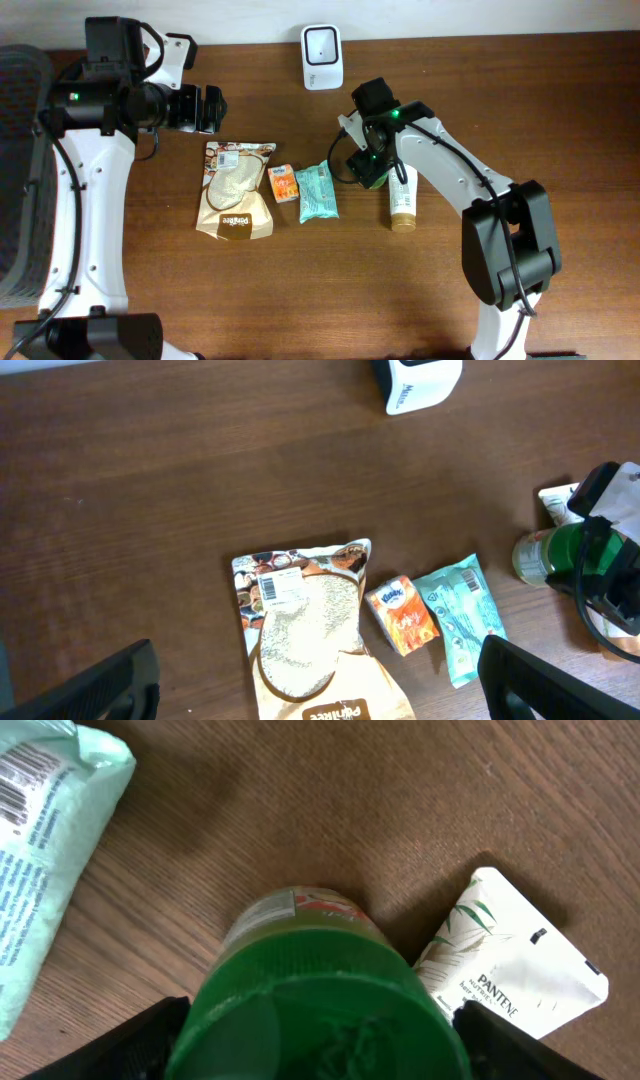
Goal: Scan the item barcode
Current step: 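Lower the right gripper around the jar's green lid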
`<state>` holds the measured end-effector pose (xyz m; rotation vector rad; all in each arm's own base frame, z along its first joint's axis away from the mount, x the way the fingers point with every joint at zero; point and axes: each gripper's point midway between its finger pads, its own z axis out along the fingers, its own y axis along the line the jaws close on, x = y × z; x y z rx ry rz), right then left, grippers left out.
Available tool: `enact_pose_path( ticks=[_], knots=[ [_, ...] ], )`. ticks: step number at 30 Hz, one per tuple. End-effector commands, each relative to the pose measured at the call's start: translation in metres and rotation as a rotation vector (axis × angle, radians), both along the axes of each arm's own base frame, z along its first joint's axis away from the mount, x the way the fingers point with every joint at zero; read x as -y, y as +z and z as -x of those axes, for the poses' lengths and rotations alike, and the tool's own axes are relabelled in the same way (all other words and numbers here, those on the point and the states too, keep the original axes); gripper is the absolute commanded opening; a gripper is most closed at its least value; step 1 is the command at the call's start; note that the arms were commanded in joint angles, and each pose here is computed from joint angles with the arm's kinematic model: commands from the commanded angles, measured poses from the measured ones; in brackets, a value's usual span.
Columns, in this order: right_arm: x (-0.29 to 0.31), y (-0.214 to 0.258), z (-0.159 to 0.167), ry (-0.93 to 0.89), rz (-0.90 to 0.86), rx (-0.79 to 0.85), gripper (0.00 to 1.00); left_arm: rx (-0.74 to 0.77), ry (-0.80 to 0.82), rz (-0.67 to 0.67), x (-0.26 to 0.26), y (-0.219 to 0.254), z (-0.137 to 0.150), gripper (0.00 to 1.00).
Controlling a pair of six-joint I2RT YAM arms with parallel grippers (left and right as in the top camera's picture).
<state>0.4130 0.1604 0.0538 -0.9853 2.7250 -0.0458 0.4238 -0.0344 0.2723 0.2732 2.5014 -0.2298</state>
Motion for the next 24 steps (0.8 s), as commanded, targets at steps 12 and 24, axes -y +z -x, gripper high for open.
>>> enact_pose_path(
  ticks=[12, 24],
  knots=[
    [-0.001, 0.007, -0.002, -0.725, -0.178, -0.018, 0.56, 0.003, -0.011, -0.007, -0.001, 0.000, -0.001, 0.99],
    [-0.023, 0.006, 0.010, -1.172, -0.354, -0.157, 0.75, 0.003, -0.012, -0.006, -0.001, 0.000, -0.001, 0.99]
  ],
)
